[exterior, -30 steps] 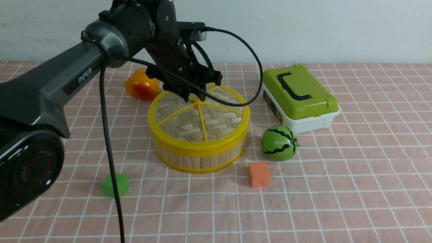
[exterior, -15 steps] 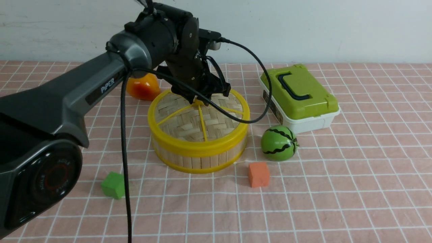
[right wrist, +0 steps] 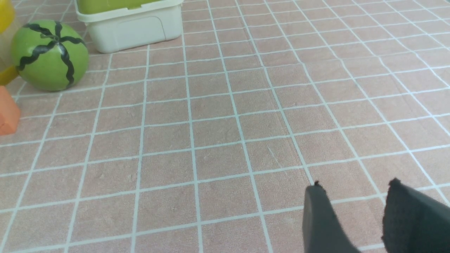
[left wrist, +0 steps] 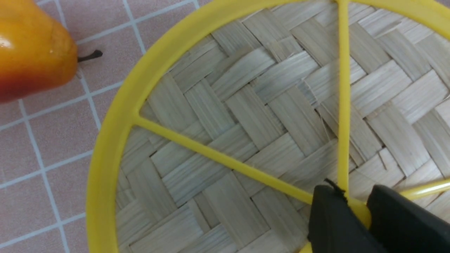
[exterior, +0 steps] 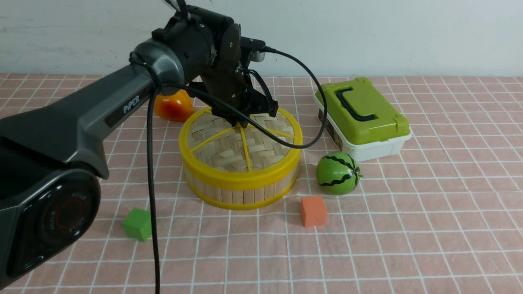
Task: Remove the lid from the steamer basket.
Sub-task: Use the left arm to lift the lid of the steamer, then use the left arm to place the steamer lid on the table
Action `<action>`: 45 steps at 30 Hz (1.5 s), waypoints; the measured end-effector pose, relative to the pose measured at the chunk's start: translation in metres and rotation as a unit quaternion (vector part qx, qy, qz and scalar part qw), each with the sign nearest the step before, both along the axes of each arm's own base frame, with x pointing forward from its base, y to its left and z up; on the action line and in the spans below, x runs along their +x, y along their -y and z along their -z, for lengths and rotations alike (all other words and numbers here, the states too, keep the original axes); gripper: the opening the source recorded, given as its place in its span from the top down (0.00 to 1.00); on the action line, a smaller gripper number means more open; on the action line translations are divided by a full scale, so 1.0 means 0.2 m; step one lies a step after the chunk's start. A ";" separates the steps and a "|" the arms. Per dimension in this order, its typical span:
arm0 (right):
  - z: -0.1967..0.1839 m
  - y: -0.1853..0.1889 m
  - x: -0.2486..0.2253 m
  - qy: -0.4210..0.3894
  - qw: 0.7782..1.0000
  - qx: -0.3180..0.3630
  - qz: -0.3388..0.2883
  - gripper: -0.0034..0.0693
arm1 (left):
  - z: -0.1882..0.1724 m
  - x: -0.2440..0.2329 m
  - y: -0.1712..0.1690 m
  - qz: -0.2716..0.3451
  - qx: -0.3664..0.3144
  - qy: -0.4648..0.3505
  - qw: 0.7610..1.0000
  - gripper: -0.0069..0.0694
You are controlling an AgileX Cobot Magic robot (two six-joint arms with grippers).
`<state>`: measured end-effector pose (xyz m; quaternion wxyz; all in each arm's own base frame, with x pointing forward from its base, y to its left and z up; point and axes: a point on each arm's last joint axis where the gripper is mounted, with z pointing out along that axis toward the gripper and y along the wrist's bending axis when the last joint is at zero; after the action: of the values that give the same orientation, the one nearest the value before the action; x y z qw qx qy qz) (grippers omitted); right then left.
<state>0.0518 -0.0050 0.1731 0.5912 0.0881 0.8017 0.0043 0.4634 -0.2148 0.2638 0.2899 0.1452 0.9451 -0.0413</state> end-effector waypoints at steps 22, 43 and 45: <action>0.00 0.00 0.00 0.000 1.000 0.000 0.000 0.62 | -0.63 -0.25 -1.05 -0.219 -0.008 0.107 0.970 0.77; 0.00 0.00 0.00 0.000 1.000 0.000 0.000 0.62 | 0.30 -0.09 -1.10 -0.253 -0.045 0.026 0.966 0.49; 0.00 0.00 0.00 0.000 1.000 0.000 0.000 0.62 | 0.23 -0.11 -1.10 -0.252 -0.049 0.039 0.966 0.41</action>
<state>0.0518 -0.0050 0.1731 0.5912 0.0881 0.8017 0.0043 0.4408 0.0048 0.2187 0.3341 -0.1102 0.9361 -0.0078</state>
